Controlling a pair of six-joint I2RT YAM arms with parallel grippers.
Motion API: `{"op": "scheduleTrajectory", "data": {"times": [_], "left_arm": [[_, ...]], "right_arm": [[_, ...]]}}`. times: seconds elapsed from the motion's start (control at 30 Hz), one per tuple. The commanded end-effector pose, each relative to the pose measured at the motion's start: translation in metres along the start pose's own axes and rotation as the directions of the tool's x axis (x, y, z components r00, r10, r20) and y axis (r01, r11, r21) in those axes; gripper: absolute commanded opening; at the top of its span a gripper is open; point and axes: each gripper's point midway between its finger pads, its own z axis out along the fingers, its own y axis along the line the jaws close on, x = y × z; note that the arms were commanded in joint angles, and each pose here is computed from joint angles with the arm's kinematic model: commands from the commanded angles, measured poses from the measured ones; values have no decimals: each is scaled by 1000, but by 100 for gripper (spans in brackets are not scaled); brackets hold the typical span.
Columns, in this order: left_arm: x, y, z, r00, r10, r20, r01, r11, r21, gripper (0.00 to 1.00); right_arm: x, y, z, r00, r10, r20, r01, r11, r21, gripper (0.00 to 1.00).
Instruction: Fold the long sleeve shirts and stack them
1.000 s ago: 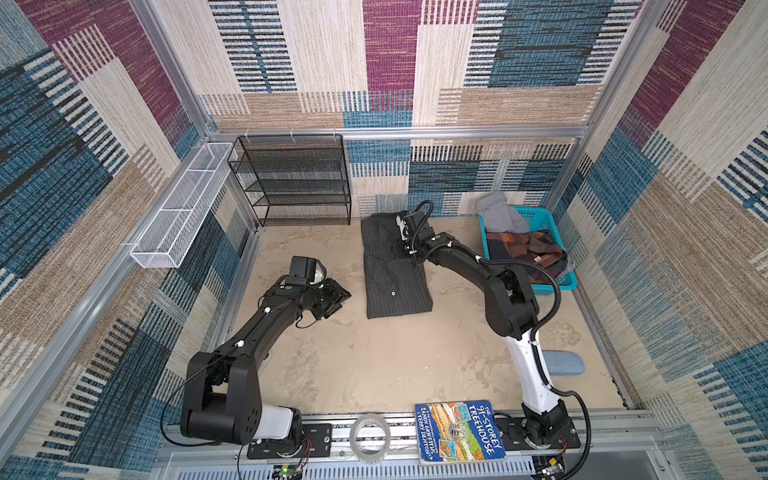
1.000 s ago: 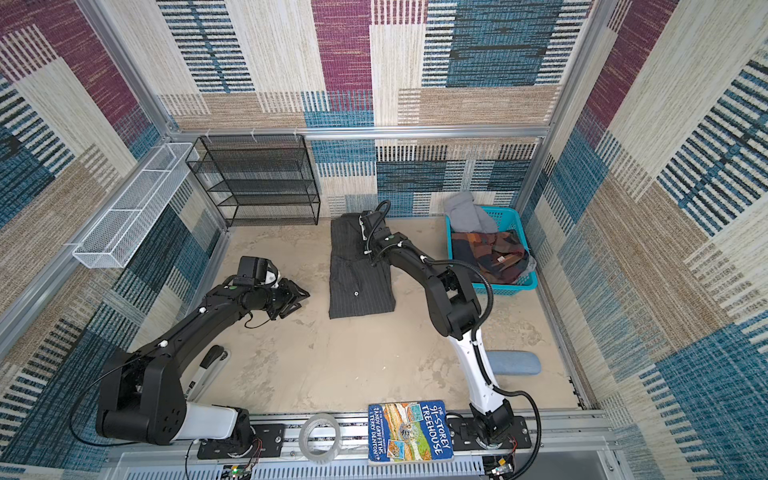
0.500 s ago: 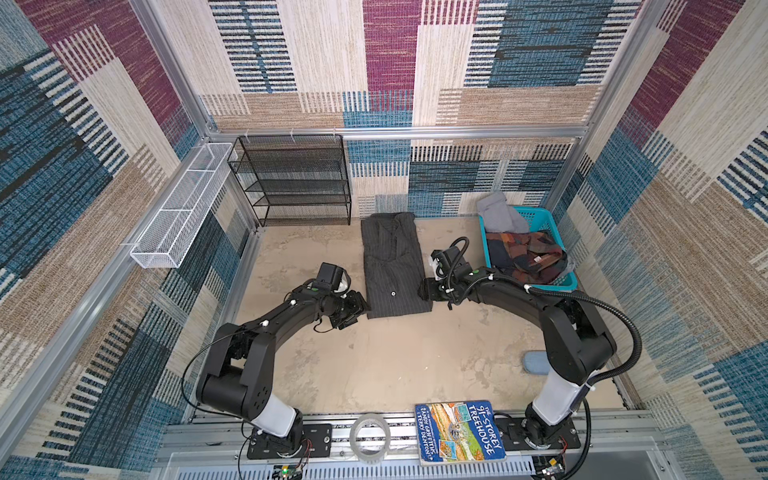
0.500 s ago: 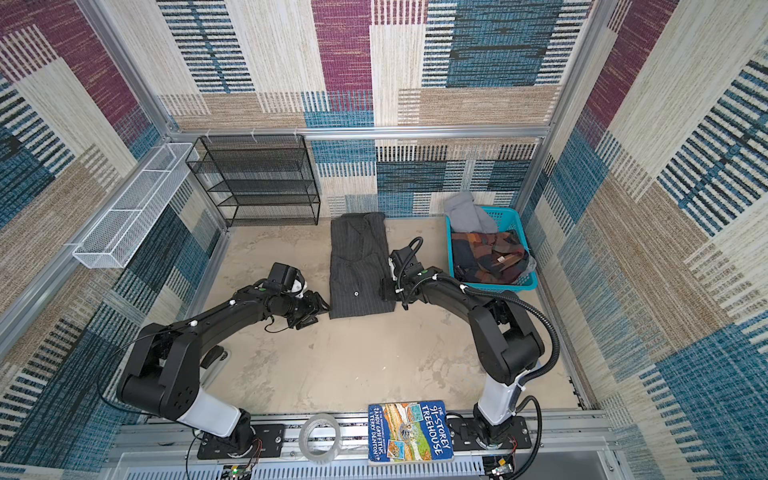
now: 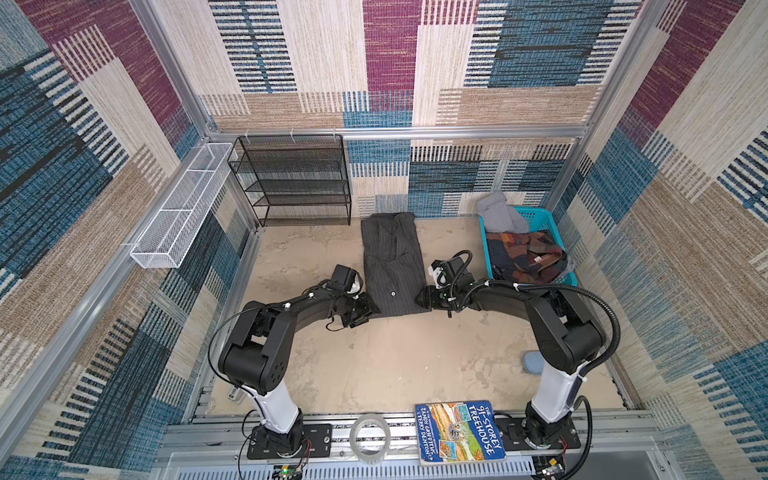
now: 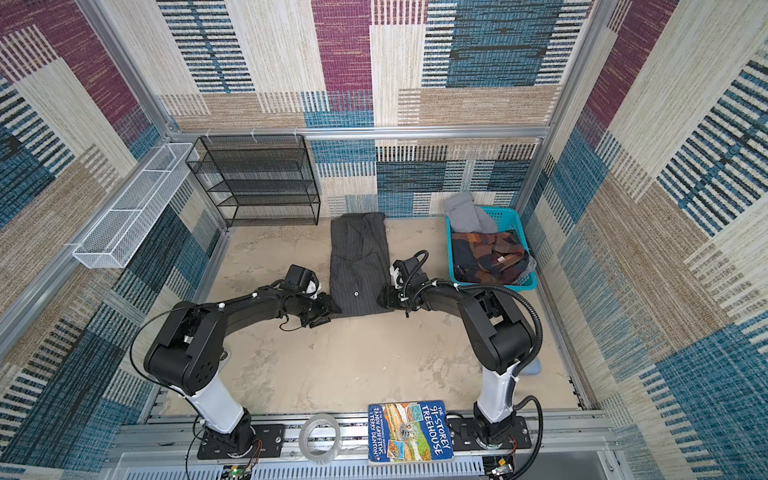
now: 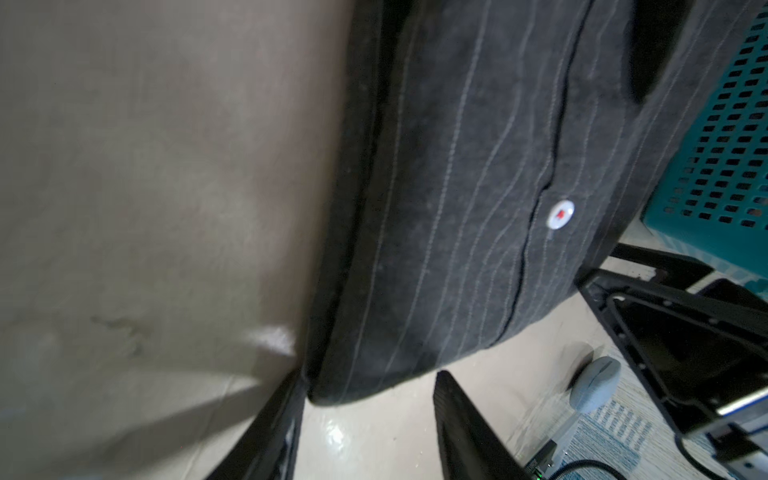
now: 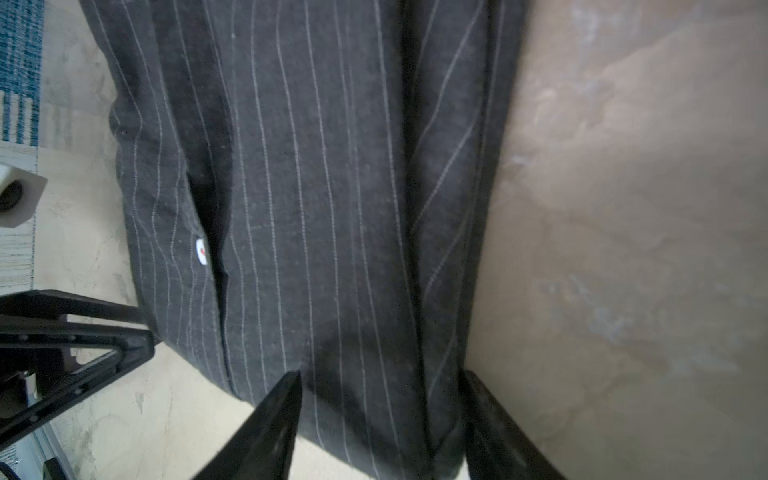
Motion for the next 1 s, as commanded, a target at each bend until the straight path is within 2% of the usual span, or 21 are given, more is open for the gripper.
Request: {"op": "scheduleTrajectory", "data": {"times": [0.0,0.1,0.2,0.37,0.5,0.57,0.7,0.87,0.97], "left_arm": [[-9,2,5,999,-21,34,21,1000,-14,43],[-11,5,8,999,-35,34,36,999,-29,36],[-11,10,9,998,-53,40,55,997,-47,35],[-22,18,0,995,-72,68,79,993,-93,36],[-34,26,-11,992,-90,92,101,987,-122,37],[-39,35,-19,989,-99,107,115,982,-149,37],[-52,63,-43,975,-157,156,186,964,-192,44],[-70,85,-80,948,-215,236,263,945,-196,54],[-69,83,-91,944,-232,235,279,941,-192,56]], "right_arm": [[10,1,9,999,35,-39,-37,999,-36,49],[14,4,8,998,48,-44,-50,997,-64,36],[20,8,0,997,66,-40,-69,994,-81,26],[46,23,-5,994,80,-69,-86,992,-97,23],[75,55,7,990,63,-128,-80,988,-133,22],[87,78,15,986,41,-162,-68,983,-168,25],[97,111,23,979,-4,-205,-41,976,-214,39],[84,121,-9,983,-78,-164,46,980,-193,53],[77,120,-28,978,-131,-161,107,983,-151,57]]}}
